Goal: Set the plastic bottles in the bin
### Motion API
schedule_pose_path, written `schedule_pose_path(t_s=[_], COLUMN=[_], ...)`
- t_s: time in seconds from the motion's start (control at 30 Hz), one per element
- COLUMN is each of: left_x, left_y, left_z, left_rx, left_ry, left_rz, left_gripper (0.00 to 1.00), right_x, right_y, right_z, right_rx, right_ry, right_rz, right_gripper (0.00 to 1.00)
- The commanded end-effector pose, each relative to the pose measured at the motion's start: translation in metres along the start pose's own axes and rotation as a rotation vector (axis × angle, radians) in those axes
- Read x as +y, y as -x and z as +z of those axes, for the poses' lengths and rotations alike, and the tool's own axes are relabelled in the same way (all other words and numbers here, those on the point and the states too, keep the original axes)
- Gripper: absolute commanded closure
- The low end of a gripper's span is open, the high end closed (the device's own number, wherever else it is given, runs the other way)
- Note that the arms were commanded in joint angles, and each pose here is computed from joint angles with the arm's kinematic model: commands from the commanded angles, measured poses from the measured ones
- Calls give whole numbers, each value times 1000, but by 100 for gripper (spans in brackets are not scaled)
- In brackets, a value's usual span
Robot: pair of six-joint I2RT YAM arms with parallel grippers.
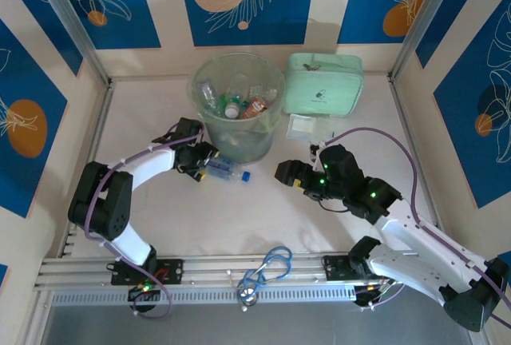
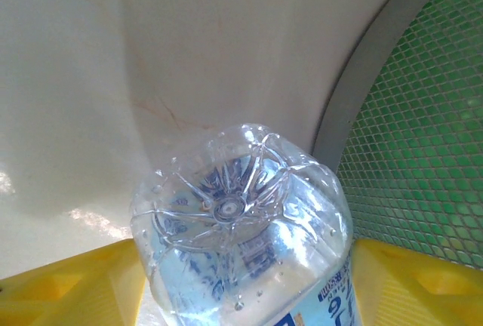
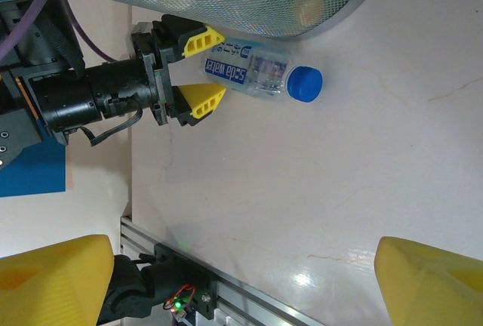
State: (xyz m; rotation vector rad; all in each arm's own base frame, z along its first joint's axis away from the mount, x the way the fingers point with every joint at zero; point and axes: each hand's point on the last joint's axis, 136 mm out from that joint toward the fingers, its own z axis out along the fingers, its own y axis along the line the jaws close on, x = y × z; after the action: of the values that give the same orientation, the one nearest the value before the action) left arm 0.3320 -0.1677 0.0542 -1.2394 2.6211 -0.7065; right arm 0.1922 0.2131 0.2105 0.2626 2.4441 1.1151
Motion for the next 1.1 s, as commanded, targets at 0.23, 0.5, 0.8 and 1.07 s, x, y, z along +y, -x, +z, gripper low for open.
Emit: schedule_pose_path(t_s=[0.23, 0.5, 0.8, 1.07], left_x=[32, 48, 21, -13], left_y=[-17, -42, -98, -104], left_z=[-5, -20, -4, -41], left_rx=[28, 62, 226, 216], left_ry=[100, 114, 34, -21], left_rz=[67, 179, 414, 649], left_gripper=[41, 43, 29, 19], right_x=[9, 7, 2, -15], right_y=[7, 1, -27, -44], right_z=[-14, -3, 38, 58], right_rx=[-34, 5, 138, 221], right_ry=[10, 10, -70, -251], right_rz=[-23, -24, -77, -141], right_gripper=[10, 10, 7, 3])
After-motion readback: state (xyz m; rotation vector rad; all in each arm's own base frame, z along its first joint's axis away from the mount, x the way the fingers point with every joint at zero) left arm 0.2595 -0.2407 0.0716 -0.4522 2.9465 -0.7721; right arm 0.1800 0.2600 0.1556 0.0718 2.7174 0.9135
